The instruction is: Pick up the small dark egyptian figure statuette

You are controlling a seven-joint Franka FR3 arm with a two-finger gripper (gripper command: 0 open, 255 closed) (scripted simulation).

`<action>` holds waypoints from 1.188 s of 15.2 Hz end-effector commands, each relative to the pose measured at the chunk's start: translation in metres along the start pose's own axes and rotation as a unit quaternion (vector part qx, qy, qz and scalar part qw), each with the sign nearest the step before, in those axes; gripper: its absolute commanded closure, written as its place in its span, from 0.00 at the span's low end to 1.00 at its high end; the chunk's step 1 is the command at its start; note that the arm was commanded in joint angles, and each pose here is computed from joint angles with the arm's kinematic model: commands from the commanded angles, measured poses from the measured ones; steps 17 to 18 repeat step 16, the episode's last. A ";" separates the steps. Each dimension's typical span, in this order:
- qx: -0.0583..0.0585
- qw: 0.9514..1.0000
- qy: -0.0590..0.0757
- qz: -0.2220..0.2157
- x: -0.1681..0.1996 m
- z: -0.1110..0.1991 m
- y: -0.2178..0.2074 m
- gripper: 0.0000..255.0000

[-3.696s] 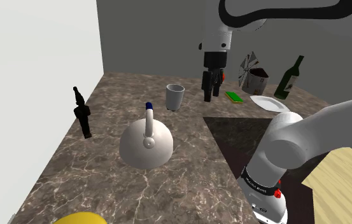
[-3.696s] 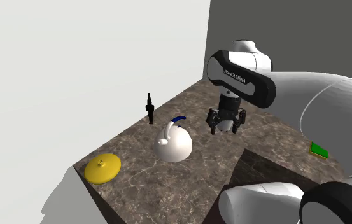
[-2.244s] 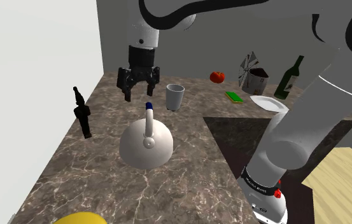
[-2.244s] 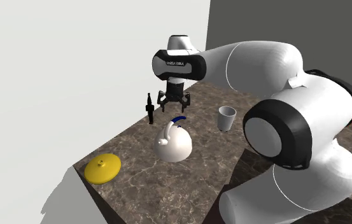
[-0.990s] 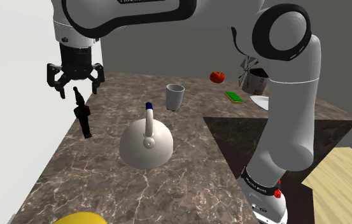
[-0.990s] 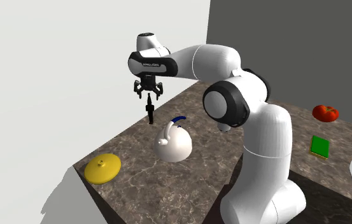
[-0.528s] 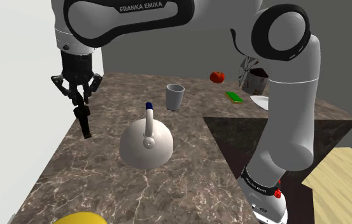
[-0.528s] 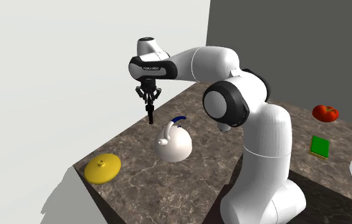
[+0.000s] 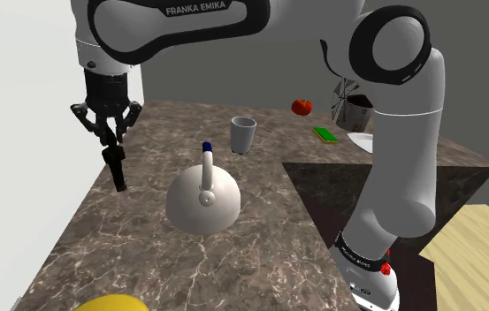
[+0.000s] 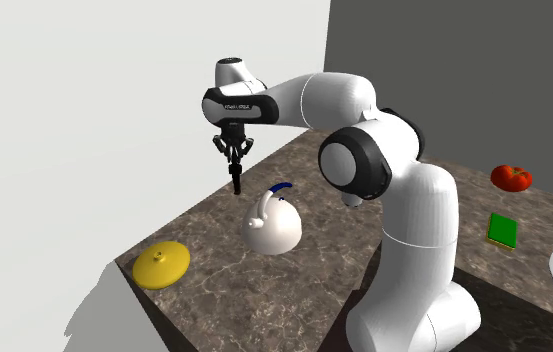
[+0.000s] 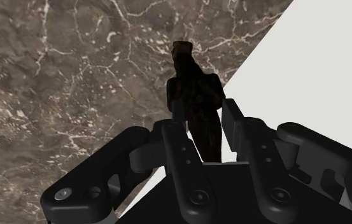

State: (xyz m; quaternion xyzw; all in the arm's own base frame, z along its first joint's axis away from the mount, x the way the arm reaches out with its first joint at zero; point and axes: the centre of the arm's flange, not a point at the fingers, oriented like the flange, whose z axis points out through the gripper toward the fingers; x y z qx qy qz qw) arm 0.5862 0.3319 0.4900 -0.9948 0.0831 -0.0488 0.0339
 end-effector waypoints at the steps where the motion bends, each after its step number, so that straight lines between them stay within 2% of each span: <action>1: 0.000 1.000 0.000 0.000 0.001 -0.007 0.000 1.00; 14: 0.000 1.000 0.000 0.000 0.007 -0.075 -0.005 1.00; 18: 0.000 1.000 0.000 0.000 0.007 -0.076 -0.005 1.00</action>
